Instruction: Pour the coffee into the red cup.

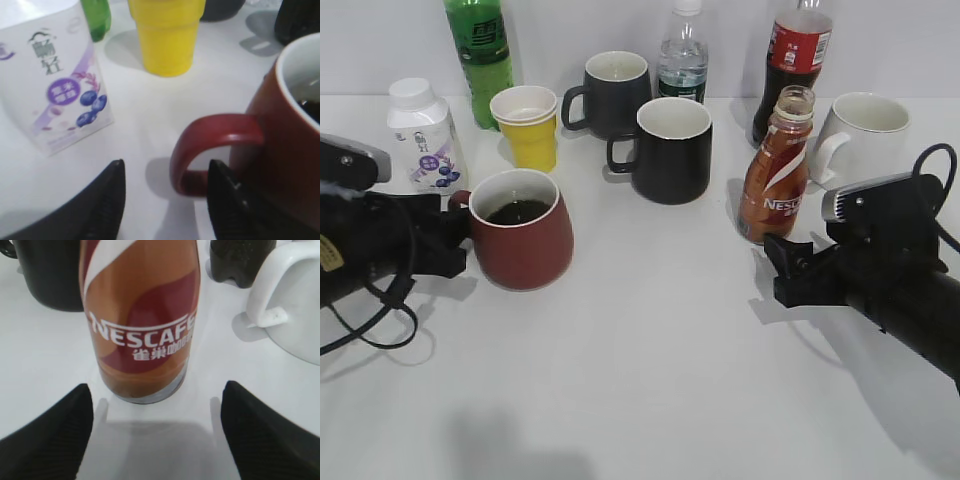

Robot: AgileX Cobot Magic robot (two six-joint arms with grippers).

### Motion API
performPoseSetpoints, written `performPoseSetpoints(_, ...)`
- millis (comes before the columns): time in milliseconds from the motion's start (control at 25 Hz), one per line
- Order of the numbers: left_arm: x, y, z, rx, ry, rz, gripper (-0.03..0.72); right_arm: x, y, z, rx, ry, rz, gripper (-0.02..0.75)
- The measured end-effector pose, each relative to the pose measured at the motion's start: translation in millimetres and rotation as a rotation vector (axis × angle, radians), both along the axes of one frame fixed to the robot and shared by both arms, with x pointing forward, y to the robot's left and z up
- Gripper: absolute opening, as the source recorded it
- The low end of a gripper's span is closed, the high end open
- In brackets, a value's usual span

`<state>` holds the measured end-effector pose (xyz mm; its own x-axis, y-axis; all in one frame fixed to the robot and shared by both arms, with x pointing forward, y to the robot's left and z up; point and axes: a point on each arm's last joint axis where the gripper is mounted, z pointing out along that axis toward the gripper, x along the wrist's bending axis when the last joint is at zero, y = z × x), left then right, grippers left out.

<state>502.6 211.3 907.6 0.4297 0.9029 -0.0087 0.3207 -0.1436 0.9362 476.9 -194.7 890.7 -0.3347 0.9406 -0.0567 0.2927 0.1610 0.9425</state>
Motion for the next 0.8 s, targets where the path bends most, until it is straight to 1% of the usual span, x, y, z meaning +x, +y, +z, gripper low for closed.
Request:
performPoseSetpoints(200,-5.0,3.3,7.7,0.043,0.055,0.010,0.407,0.0,0.0,0.0,-0.001,0.000,0.000,0.595)
performPoseSetpoints(360,-12.1,7.5,22.2,0.067,0.097,0.031,0.407,0.0,0.0,0.0,-0.001,0.000,0.000,0.595)
performPoseSetpoints(480,-21.2,13.9,34.0,0.092,0.158,0.070,0.407,-0.2,0.0,-0.6,0.000,0.008,0.000,0.595)
performPoseSetpoints(640,-38.3,24.4,53.8,0.068,0.251,0.165,0.407,-1.8,-0.4,-3.8,0.005,0.058,-0.006,0.595)
performPoseSetpoints(800,-63.1,33.1,73.3,0.057,0.346,0.210,0.407,-5.2,-0.9,0.6,0.006,0.115,-0.005,0.594)
